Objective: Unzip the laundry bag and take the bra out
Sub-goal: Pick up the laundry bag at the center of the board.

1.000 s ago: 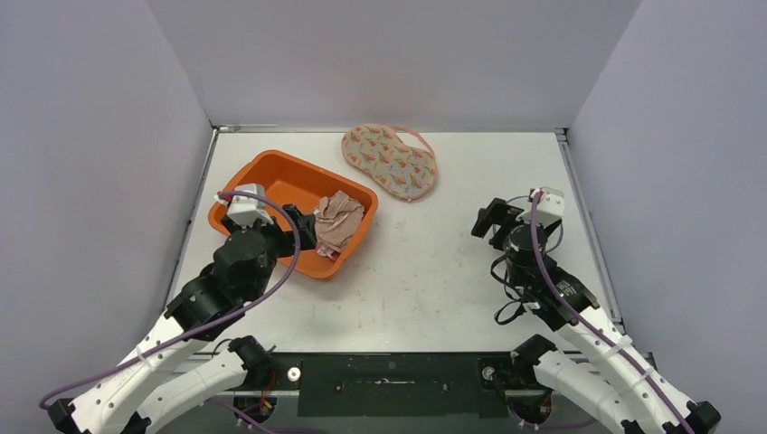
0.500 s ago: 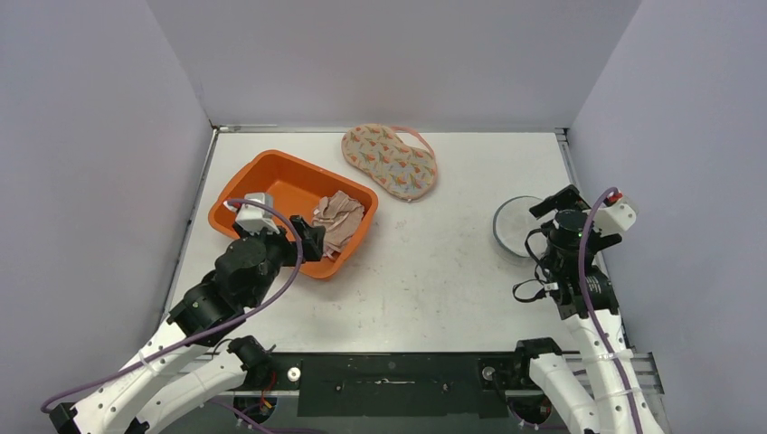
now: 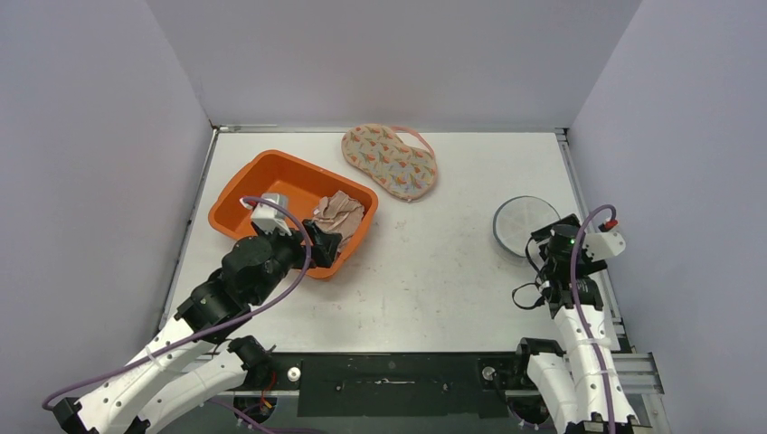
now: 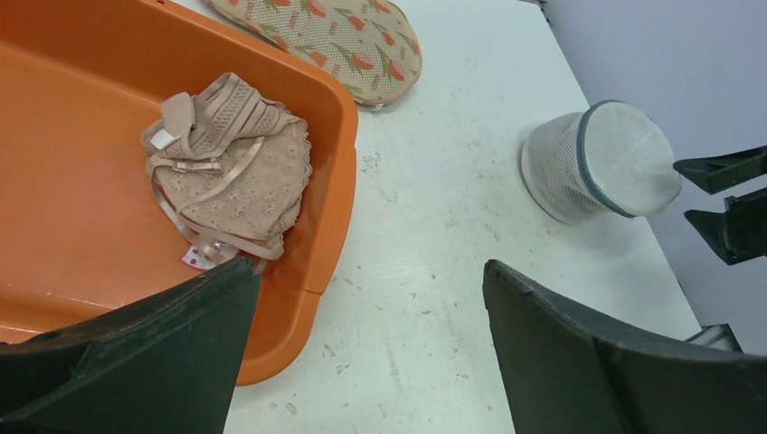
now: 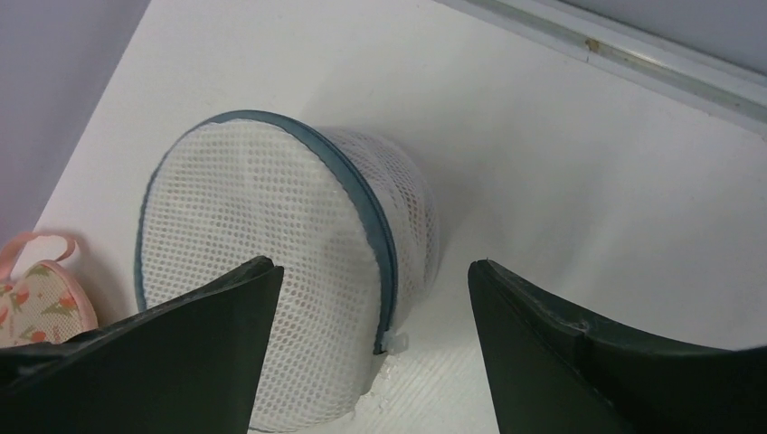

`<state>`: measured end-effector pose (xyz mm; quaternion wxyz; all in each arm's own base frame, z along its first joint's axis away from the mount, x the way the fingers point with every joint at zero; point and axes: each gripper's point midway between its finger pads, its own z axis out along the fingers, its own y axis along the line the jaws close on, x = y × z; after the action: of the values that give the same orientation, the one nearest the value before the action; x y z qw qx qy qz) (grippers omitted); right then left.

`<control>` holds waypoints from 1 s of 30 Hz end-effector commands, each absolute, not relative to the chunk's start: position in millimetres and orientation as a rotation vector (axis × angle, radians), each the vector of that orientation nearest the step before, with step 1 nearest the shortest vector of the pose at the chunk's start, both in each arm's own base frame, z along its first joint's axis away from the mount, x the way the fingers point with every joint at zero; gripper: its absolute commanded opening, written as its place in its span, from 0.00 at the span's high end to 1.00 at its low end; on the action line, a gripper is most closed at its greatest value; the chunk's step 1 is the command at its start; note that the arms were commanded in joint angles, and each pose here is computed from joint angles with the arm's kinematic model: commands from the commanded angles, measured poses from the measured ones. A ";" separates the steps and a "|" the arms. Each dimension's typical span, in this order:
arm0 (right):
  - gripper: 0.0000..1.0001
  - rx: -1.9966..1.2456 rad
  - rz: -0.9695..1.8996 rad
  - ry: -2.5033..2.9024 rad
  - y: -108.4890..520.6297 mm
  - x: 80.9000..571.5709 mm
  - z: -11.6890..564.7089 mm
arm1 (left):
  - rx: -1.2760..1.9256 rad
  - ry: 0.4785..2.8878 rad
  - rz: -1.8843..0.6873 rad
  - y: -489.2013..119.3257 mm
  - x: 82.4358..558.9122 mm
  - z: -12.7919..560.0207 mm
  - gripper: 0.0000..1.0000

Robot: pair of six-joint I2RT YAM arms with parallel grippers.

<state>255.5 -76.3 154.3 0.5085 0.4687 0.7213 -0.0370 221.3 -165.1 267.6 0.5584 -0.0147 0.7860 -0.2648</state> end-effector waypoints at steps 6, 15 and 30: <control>0.41 1.184 0.058 1.715 -67.5 261.2 123.0 | 0.012 1.830 -0.753 -186.8 217.1 272.6 0.12; 0.94 1.048 0.143 1.762 -46.0 269.7 141.7 | 0.005 1.837 -0.748 -186.0 217.6 268.6 0.13; 0.95 0.439 0.546 1.889 63.8 287.4 260.2 | -0.055 1.809 -0.706 -173.6 221.6 281.3 0.12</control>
<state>282.5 19.2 225.8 0.5401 0.2935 0.7745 0.1495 216.8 -176.3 255.1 0.5403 -0.0043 0.7905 -0.2885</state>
